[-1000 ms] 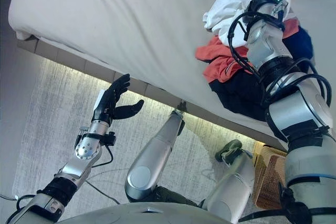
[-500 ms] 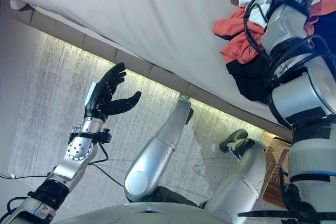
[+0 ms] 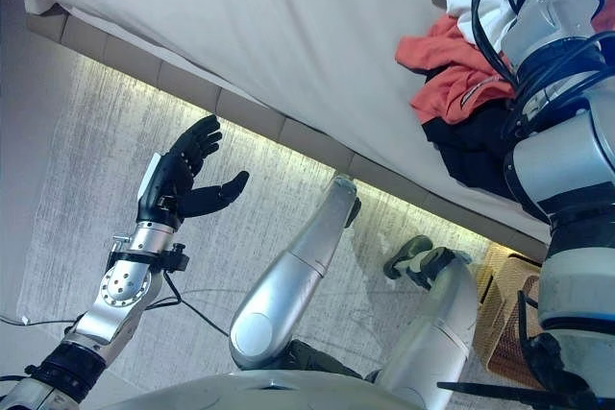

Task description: Pick up the clothes from the bed and place them into the basket

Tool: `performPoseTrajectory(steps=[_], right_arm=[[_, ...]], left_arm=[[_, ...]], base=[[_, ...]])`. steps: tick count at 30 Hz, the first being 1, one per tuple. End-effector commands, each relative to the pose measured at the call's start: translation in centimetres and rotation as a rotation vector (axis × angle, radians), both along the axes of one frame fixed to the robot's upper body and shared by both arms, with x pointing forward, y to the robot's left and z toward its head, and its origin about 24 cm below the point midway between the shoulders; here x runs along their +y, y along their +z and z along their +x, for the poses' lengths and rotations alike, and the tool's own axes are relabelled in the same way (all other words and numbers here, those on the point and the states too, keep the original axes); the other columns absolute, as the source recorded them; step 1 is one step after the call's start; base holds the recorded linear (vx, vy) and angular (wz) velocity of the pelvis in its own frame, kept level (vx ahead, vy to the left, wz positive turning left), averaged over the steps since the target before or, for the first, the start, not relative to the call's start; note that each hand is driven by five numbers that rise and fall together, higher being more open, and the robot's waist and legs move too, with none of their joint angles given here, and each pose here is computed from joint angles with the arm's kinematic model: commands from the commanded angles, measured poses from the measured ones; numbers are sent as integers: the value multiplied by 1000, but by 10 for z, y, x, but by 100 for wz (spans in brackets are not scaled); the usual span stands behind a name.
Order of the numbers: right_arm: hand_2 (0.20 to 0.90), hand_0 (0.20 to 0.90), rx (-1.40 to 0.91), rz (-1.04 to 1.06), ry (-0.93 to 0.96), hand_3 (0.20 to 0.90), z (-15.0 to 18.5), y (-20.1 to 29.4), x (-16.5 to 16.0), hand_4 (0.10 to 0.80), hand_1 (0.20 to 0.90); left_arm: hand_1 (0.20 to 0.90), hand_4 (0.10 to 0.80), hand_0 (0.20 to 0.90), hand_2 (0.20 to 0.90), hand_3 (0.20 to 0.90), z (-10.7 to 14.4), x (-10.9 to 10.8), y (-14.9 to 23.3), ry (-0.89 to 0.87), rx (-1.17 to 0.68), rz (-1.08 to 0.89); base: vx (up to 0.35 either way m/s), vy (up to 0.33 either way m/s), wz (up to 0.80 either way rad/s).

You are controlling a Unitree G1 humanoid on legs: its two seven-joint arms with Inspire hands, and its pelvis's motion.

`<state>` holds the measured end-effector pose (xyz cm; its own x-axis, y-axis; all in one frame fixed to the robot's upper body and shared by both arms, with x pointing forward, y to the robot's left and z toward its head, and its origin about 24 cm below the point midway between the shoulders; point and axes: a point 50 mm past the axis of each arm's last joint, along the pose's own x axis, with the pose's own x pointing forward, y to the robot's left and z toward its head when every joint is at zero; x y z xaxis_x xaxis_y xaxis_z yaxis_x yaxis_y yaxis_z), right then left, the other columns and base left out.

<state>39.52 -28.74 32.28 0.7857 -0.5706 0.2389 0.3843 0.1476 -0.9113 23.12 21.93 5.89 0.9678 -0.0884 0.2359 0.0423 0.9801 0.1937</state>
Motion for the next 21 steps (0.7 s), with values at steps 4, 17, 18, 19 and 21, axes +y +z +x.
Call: performPoseTrajectory(steps=[4,17,18,19,21], right_arm=[[300,300,-122,-75,24,200,-7,26,0,100,300],[300,300,-288,-52,104,200,-15,47,-4,100,300],[300,300,-300,-46,114,200,-16,49,-4,100,300],[300,300,-329,-43,125,200,-19,54,-4,100,300],[300,300,-338,-40,131,200,-22,57,-7,100,300]], left_arm=[[900,800,900,900,900,8,3,32,2,-166,-37],[900,800,900,900,900,17,5,2,-17,41,80],[900,800,900,900,900,18,5,1,-16,52,86],[900,800,900,900,900,20,4,-1,-15,69,94],[900,800,900,900,900,21,5,-5,-11,98,101]], base=[[29,8,-12],[31,-14,-10],[69,-27,-14],[72,-23,-18],[59,-17,-15]])
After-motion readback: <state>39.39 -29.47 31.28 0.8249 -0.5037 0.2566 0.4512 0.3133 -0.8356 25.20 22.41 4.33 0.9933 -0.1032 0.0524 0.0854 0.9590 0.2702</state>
